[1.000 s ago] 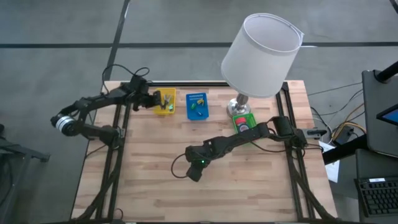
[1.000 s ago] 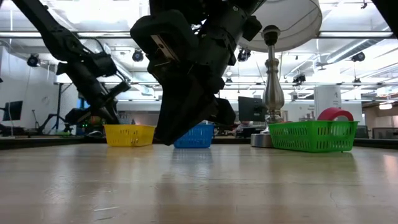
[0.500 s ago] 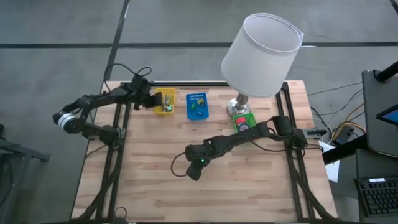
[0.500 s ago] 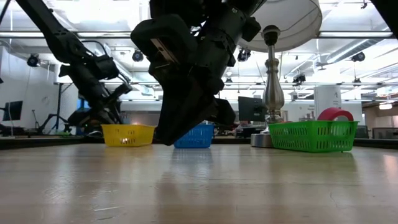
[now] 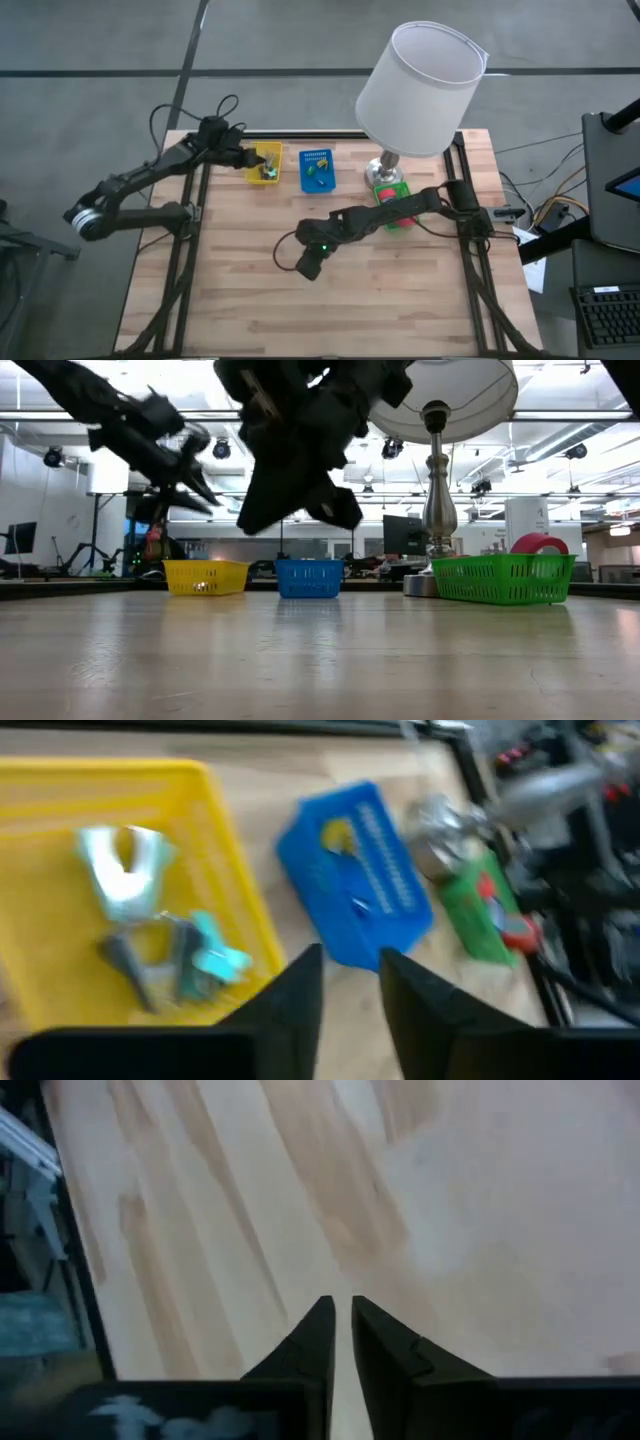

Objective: Pick and place Stapler, Stapler remover, tape
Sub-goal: Return to Home Position

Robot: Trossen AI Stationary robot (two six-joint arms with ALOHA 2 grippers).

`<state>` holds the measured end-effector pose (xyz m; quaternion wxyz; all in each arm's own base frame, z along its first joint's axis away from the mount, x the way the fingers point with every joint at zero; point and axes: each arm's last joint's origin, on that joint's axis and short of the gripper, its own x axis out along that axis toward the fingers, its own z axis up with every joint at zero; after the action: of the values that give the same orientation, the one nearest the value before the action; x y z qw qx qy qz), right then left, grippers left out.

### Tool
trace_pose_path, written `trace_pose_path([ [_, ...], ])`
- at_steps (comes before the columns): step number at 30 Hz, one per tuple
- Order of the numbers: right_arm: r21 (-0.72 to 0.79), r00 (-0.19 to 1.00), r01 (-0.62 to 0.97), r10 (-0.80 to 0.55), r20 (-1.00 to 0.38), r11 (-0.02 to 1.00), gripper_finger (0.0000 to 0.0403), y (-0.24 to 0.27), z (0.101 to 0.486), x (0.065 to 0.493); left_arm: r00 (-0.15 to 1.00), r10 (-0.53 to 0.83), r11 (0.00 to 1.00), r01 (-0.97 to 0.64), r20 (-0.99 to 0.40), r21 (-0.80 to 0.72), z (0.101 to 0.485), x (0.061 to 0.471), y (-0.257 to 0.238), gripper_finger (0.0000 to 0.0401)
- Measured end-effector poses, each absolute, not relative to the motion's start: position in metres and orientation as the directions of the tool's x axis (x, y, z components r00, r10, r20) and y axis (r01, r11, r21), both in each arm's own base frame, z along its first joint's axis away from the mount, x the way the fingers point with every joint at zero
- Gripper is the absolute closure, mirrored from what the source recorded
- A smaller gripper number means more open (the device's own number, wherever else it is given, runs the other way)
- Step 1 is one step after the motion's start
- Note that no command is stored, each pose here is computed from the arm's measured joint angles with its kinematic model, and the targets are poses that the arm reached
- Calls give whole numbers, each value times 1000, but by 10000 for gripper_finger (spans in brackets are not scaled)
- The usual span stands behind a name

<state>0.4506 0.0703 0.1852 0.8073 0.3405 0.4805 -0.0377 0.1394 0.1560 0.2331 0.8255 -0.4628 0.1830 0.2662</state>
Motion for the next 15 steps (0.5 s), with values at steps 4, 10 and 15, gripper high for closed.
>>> trace_pose_path([
  [4, 505, 608, 316, 237, -758, 803, 392, 69, 202, 451, 837, 211, 521, -534, -506, -666, 246, 142, 126, 374],
  [10, 489, 681, 204, 236, -693, 848, 394, 70, 212, 456, 884, 157, 646, -430, -441, -631, 256, 145, 78, 393],
  [15, 461, 657, 208, 226, -719, 862, 394, 68, 205, 456, 889, 40, 712, -346, -456, -611, 243, 150, 45, 396],
])
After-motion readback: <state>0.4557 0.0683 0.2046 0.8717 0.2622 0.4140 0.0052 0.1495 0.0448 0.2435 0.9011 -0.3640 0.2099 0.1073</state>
